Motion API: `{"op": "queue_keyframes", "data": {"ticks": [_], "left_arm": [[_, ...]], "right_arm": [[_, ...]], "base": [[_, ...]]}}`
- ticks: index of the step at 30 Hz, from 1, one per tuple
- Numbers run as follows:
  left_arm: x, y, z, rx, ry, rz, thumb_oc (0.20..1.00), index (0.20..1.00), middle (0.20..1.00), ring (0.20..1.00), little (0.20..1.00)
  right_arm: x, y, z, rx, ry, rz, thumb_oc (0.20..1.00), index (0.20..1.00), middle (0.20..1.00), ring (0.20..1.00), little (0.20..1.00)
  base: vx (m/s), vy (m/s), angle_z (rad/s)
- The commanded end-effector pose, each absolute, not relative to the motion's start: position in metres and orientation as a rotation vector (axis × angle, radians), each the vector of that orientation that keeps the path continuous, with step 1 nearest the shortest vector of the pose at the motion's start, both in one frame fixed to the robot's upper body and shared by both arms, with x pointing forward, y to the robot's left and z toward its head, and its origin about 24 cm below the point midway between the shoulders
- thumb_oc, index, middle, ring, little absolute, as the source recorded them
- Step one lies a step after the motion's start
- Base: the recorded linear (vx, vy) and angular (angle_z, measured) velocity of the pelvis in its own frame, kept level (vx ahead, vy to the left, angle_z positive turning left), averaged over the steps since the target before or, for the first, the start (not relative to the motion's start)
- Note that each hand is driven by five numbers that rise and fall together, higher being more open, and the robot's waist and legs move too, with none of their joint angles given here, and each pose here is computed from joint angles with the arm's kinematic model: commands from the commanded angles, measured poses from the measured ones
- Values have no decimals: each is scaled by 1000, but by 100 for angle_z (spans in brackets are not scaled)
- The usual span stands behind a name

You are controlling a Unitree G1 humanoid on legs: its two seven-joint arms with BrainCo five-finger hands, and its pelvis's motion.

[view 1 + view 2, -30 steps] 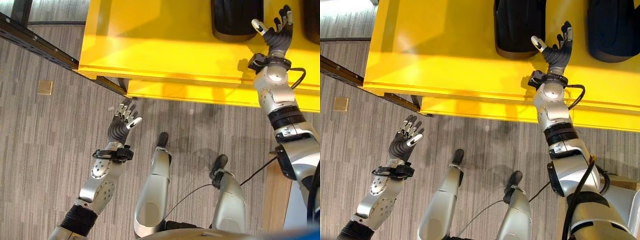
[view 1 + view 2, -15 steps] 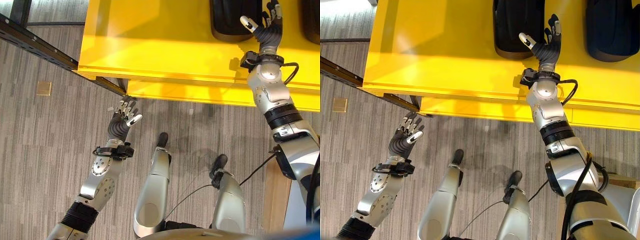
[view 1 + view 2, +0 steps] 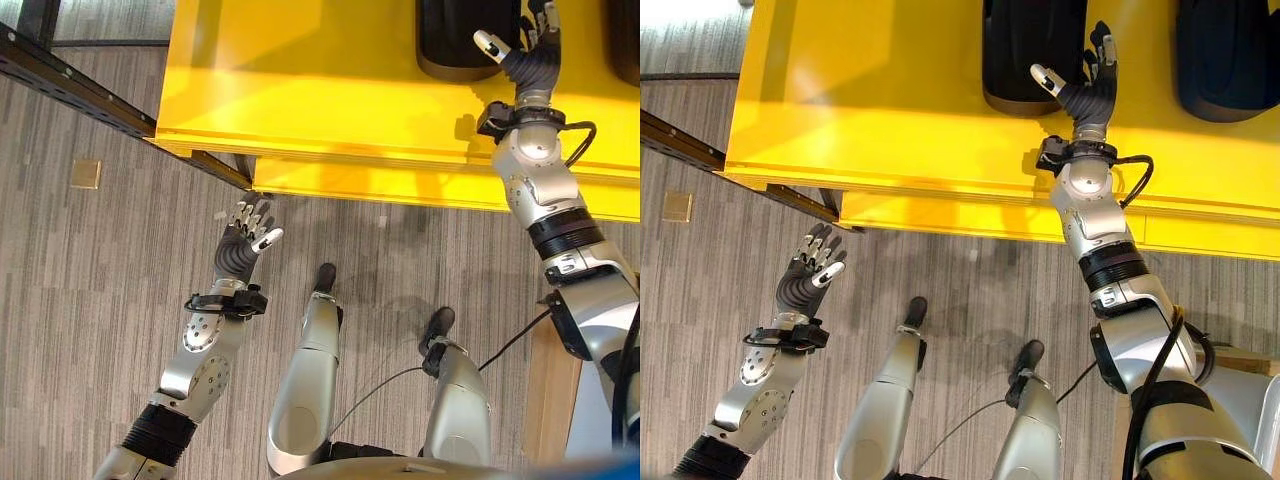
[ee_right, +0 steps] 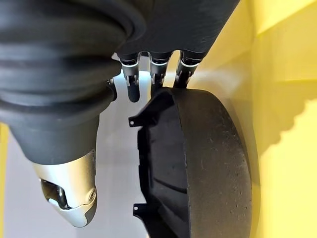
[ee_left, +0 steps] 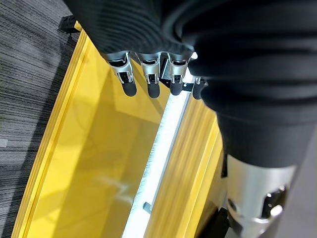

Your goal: Move parts from the plastic box to the shelf.

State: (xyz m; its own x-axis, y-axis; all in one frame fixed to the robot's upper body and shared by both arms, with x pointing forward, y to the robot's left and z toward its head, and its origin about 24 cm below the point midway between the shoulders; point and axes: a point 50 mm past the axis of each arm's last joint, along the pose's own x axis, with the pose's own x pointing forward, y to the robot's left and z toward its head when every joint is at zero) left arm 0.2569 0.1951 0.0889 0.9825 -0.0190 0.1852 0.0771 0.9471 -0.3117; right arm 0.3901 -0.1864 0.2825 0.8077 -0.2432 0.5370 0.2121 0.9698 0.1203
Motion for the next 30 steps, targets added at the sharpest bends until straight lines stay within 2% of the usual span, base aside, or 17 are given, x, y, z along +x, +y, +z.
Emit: {"op": "queue_keyframes", "data": {"ticks": [1,22,30], "left_arm": [[249,205,104,-307,-286,-23,1000,1000,1000,1000,1000],[250,203,105,-323,-295,-20,1000,1000,1000,1000,1000],[249,203,104,-322,-291,-16,1000,1000,1000,1000,1000]], "right_arm": [[383,-183,298,66,-671,-219,1000,1000,1000,1000,1000],[387,-177,293,113,-639,-203,1000,1000,1000,1000,1000],[380,-195,298,85,-684,-279,1000,1000,1000,1000,1000]], "base": [[0,0,0],[0,0,0],[0,0,0]]}}
